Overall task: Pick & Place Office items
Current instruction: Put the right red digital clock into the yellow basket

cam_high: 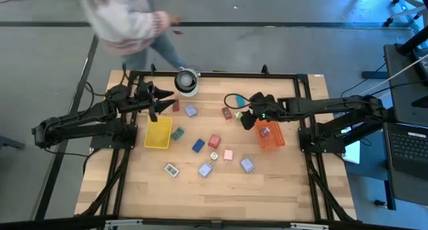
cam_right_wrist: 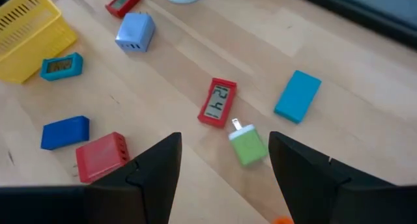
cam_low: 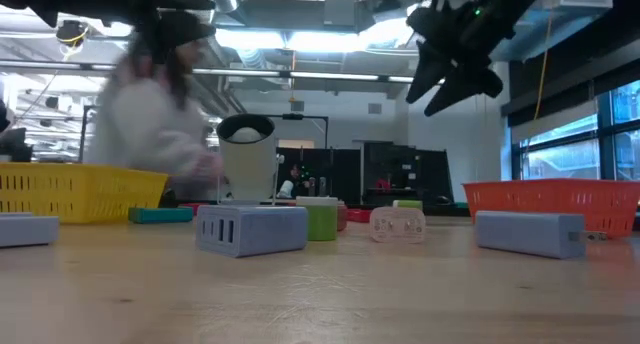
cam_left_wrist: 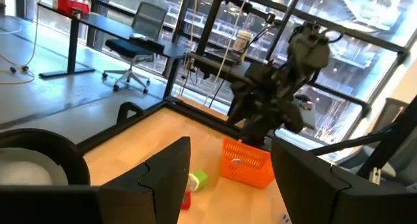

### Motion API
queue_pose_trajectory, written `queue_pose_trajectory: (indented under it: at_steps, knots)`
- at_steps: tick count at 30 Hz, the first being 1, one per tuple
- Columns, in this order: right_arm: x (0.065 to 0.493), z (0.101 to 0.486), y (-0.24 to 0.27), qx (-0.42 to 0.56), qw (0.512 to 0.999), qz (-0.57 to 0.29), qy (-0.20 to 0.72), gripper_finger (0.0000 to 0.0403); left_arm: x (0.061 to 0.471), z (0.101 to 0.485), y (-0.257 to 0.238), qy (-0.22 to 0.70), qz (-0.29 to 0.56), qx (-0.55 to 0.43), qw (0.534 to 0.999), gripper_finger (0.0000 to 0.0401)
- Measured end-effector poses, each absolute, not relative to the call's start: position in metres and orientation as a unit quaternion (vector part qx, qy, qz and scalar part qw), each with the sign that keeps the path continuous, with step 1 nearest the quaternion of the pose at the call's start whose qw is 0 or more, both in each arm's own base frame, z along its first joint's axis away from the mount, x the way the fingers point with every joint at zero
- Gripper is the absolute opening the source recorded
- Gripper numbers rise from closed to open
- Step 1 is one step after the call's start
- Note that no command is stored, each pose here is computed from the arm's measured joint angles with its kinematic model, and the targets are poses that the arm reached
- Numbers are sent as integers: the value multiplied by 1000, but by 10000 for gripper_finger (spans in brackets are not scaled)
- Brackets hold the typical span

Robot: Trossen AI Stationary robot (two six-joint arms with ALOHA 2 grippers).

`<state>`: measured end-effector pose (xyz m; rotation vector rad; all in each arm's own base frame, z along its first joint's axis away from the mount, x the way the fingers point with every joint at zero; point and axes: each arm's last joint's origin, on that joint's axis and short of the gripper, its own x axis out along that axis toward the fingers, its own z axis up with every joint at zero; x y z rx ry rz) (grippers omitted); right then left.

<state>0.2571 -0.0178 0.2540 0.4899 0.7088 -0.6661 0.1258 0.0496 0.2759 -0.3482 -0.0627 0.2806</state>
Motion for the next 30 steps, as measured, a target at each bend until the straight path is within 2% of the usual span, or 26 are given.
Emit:
queue_pose_trajectory:
  at_steps: [12, 21, 30]
  knots:
    - [298, 216, -40, 252, 836, -317, 370, 233, 124, 276, 49, -37, 145, -194, 969, 210]
    - [348, 233, -56, 214, 817, -326, 425, 233, 124, 274, 49, -30, 149, -206, 967, 210]
    - [364, 225, -82, 247, 778, -323, 478, 233, 124, 273, 49, -25, 149, -214, 965, 210]
